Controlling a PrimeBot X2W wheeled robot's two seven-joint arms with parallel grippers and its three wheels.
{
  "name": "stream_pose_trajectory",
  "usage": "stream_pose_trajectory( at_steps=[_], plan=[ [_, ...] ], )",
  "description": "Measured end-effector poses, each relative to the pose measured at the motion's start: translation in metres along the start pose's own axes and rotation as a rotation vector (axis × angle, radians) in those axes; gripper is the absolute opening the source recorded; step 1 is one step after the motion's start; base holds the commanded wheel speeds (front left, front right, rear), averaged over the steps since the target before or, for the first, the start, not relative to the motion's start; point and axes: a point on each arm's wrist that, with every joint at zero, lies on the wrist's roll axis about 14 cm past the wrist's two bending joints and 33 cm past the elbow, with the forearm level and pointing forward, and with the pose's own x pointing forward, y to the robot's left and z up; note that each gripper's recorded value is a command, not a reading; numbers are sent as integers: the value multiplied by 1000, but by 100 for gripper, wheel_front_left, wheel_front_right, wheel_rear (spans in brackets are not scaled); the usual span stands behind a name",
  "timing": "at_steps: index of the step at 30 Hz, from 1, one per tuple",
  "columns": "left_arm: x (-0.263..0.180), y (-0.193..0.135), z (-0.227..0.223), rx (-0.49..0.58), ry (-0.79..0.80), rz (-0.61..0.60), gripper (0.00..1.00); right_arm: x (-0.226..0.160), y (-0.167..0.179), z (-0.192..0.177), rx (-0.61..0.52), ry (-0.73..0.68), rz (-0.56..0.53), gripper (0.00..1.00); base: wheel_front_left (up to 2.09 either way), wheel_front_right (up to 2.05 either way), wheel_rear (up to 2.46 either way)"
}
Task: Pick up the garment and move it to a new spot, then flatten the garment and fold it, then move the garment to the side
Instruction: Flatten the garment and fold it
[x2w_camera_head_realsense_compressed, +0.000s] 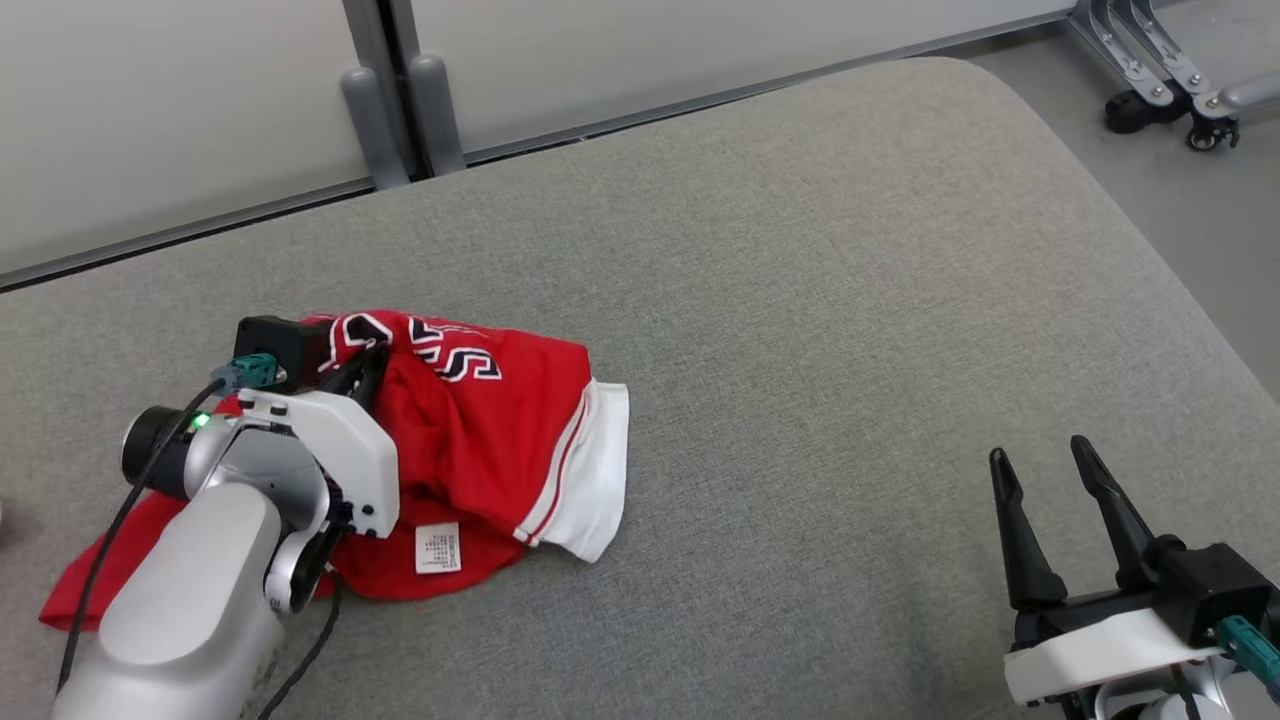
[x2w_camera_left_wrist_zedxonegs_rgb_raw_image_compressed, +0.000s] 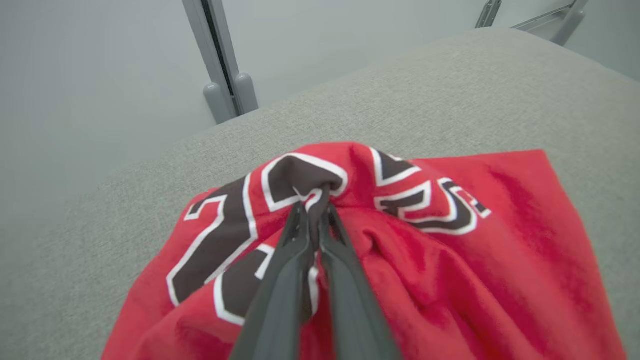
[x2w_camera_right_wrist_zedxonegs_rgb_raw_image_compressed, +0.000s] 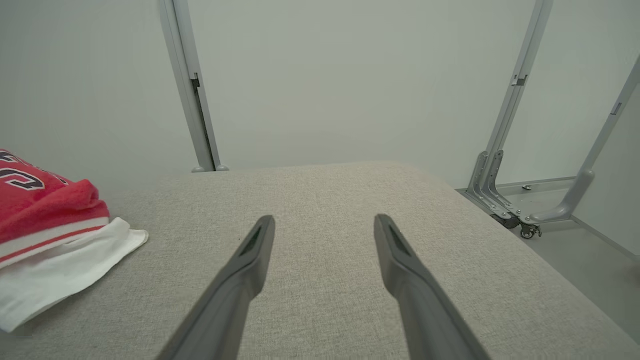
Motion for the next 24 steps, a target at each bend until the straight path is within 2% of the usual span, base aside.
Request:
stream_pose_trajectory(
  at_steps=[3, 5, 6, 7, 15, 24],
  plan=[
    [15, 3, 1, 18, -44, 14, 0, -1, -6, -4, -6, 16, -19, 100, 0, 0, 0],
    [19, 9, -5, 3, -57, 39, 18, 0, -6, -6, -7, 22, -19, 100, 0, 0, 0],
    [19, 11, -11, -9, -50, 53, 81, 0, -5, -6, -9, 21, -16, 100, 0, 0, 0],
    [19, 12, -18, -14, -37, 57, 100, 1, -4, -5, -9, 18, -13, 100, 0, 0, 0],
    [-11, 31, -4, -138, -238, 178, 100, -1, 2, 0, 2, -3, 7, 100, 0, 0, 0],
    [-112, 51, -3, -254, -448, 372, 100, -4, 21, 11, -12, -47, 75, 100, 0, 0, 0]
  ],
)
